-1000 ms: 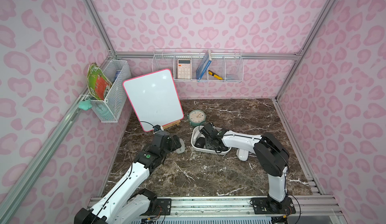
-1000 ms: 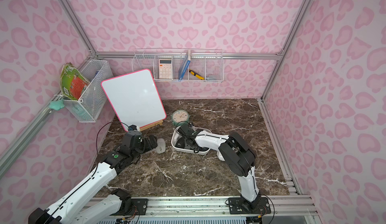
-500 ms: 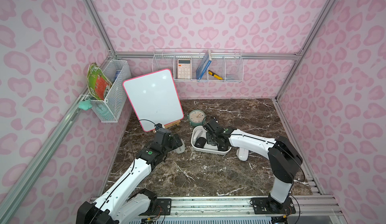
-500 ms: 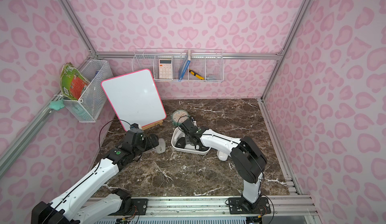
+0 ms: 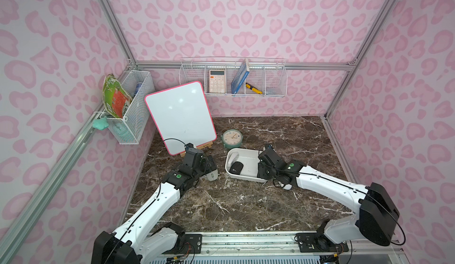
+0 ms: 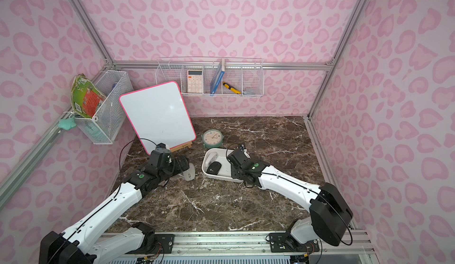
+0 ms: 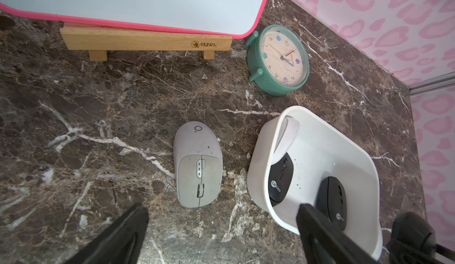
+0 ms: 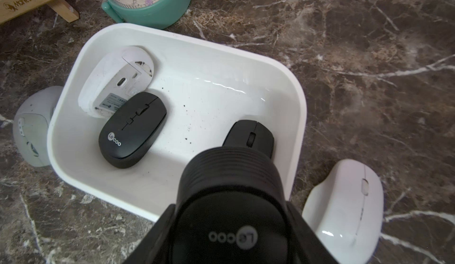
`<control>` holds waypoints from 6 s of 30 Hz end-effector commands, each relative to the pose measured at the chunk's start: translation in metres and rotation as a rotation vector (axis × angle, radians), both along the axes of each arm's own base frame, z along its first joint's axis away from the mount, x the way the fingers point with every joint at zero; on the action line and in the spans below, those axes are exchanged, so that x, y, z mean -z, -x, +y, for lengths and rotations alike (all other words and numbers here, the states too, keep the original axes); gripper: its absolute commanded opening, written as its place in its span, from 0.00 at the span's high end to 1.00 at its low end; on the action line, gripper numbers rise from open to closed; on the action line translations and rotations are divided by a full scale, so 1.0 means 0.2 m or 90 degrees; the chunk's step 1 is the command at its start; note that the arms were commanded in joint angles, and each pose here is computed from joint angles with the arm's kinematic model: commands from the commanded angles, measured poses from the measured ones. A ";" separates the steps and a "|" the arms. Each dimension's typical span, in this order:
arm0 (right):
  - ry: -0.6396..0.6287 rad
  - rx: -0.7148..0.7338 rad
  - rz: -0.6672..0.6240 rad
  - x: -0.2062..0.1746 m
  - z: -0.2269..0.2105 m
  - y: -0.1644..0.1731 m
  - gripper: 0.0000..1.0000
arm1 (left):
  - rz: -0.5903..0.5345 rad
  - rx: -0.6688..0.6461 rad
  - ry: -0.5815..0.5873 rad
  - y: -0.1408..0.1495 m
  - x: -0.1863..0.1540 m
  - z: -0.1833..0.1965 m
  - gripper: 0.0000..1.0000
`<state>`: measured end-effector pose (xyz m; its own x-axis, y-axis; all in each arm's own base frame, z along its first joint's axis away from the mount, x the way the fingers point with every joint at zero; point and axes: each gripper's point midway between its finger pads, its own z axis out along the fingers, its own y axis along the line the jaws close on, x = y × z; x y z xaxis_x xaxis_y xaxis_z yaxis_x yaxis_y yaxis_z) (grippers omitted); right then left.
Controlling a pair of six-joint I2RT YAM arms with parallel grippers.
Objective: Take out the mouse from the storage box
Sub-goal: Pick up the mouse from the storage box, then place the mouse at the center of the board, then pick up the mouse from the storage box, then place the mouse at the center of the board.
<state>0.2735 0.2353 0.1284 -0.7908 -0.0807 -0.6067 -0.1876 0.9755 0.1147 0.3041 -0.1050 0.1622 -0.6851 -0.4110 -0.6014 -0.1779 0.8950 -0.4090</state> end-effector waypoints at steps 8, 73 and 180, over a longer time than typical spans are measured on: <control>-0.037 0.038 0.051 0.13 -0.19 0.27 0.59 | -0.001 0.043 0.003 -0.03 -0.03 -0.10 0.01; -0.171 0.050 -0.240 0.05 -0.55 0.16 0.19 | 0.213 0.264 -0.316 -0.41 0.29 -0.68 0.34; -0.173 0.018 -0.244 0.06 -0.51 0.16 0.19 | 0.206 0.127 -0.438 0.28 0.00 -0.27 0.81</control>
<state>0.2362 0.1291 0.1057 -0.5328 0.1288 -0.8364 -0.2283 0.9298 0.2886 0.2549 -0.1686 0.1637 -0.8855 0.1431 -0.4421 0.0267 0.9655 0.2590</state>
